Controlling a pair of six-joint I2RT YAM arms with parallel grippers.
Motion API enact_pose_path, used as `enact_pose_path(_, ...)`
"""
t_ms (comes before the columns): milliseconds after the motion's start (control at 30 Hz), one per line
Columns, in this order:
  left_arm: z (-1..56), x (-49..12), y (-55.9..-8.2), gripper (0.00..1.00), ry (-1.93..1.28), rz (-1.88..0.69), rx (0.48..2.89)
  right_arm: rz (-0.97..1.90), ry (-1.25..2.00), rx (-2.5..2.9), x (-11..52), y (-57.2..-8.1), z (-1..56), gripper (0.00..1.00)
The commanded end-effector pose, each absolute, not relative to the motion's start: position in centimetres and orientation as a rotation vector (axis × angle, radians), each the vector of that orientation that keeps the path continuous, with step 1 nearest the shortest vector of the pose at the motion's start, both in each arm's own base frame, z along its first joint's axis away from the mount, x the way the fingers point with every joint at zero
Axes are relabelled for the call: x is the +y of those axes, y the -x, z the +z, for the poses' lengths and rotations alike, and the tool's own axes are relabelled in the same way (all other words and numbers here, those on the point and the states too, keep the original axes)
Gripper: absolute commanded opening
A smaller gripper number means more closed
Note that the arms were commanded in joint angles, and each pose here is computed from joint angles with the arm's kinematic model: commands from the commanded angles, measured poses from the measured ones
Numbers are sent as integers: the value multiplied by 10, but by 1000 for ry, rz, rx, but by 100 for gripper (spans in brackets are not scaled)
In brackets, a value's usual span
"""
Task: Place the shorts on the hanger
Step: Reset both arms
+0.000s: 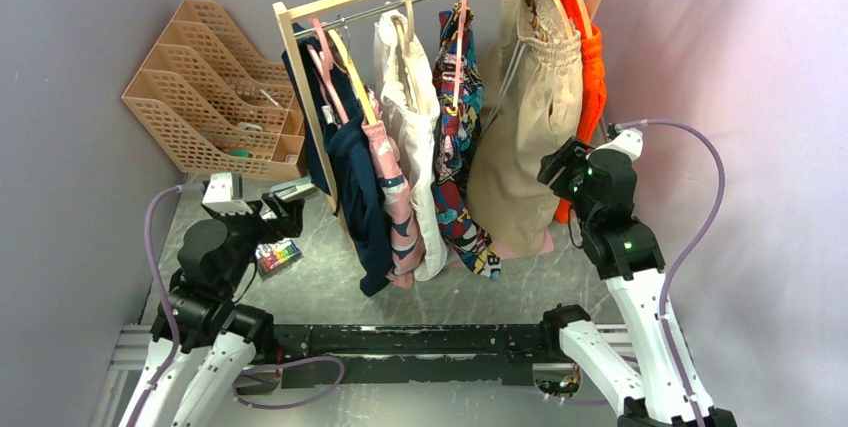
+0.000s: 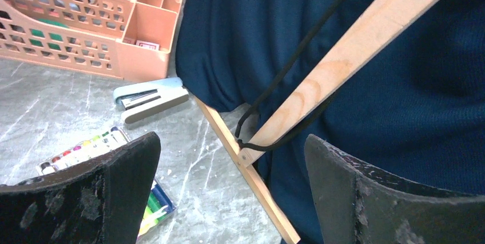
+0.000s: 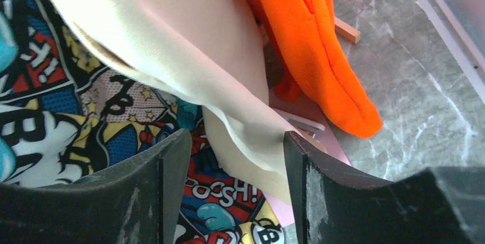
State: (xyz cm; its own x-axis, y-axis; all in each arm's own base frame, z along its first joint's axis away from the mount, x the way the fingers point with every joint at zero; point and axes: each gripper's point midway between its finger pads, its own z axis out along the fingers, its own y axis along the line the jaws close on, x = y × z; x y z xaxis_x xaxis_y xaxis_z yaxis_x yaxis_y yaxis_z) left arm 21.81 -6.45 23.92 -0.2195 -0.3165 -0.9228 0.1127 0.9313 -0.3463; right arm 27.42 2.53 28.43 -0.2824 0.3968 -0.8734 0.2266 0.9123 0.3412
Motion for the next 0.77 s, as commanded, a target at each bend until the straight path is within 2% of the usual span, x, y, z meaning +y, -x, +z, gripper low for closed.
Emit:
enact_pose_path(0, 254, -53, -216, 99, 261, -390, 1701, 272, -419, 1794, 34, -263, 304, 66)
enact_pose_path(167, 252, -42, -220, 100, 352, -340, 1725, 281, -543, 1708, 18, -239, 306, 75)
enact_pose_path(300, 250, -34, -222, 99, 408, -304, 1735, 223, -709, 1627, -7, -225, 292, 87)
enact_pose_path(500, 249, -43, -223, 99, 348, -324, 1752, 160, -741, 1610, -20, -216, 284, 89)
enact_pose_path(633, 248, -45, -223, 99, 328, -331, 1754, 160, -654, 1629, -15, -214, 280, 88)
enact_pose_path(733, 249, -44, -223, 100, 328, -328, 1750, 138, -649, 1632, -18, -210, 284, 94)
